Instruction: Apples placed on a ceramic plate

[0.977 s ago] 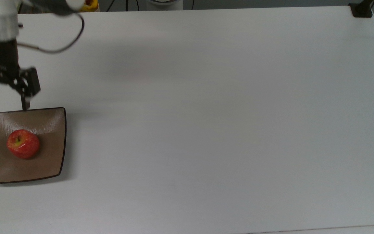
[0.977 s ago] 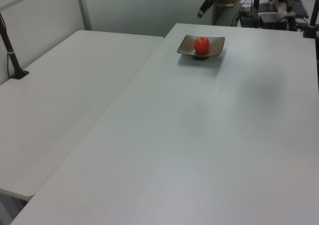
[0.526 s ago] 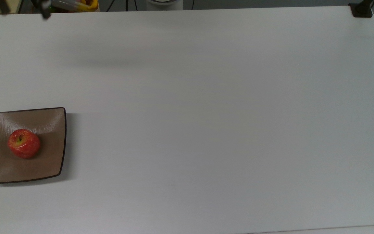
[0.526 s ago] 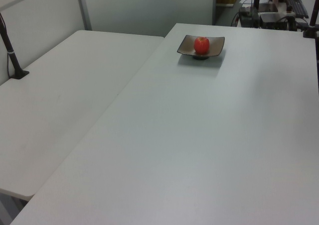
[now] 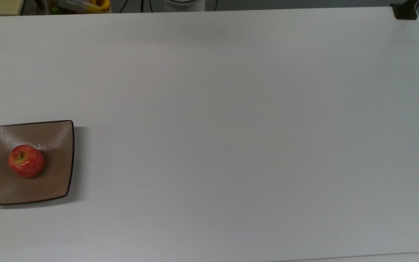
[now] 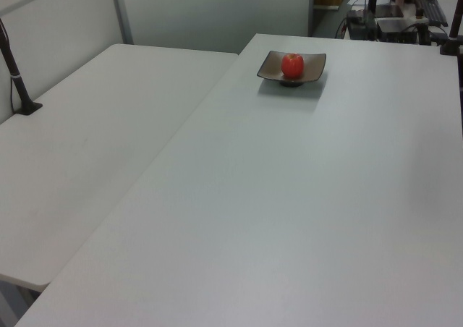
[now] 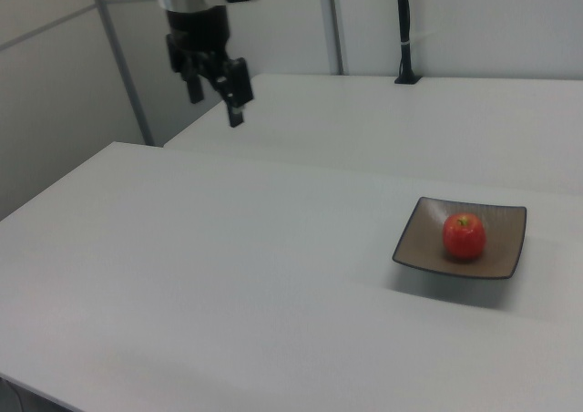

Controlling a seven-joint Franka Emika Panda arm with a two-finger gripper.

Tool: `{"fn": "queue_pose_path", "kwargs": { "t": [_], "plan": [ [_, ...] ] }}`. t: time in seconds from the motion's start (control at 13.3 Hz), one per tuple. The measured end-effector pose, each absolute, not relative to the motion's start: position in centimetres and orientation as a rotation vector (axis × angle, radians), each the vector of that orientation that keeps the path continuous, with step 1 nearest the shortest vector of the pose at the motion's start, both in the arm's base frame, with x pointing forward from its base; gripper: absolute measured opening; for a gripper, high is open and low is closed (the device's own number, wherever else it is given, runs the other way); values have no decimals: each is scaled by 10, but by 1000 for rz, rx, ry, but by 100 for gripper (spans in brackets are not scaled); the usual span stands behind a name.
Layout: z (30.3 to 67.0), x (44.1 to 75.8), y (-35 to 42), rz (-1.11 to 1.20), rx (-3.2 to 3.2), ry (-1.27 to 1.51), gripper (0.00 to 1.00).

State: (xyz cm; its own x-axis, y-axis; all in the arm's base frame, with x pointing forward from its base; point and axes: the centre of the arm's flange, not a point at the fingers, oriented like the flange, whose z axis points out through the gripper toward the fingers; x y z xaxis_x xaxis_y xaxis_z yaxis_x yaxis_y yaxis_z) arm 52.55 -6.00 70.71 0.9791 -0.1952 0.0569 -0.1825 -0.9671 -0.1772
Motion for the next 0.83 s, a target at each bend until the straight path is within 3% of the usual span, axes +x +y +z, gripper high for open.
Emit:
{"fn": "queue_pose_path", "kwargs": {
  "t": [0.45,0.83],
  "plan": [
    [658,535,51,1,-3091,51,100],
    [635,553,54,-122,-3098,-114,100]
  ]
}}
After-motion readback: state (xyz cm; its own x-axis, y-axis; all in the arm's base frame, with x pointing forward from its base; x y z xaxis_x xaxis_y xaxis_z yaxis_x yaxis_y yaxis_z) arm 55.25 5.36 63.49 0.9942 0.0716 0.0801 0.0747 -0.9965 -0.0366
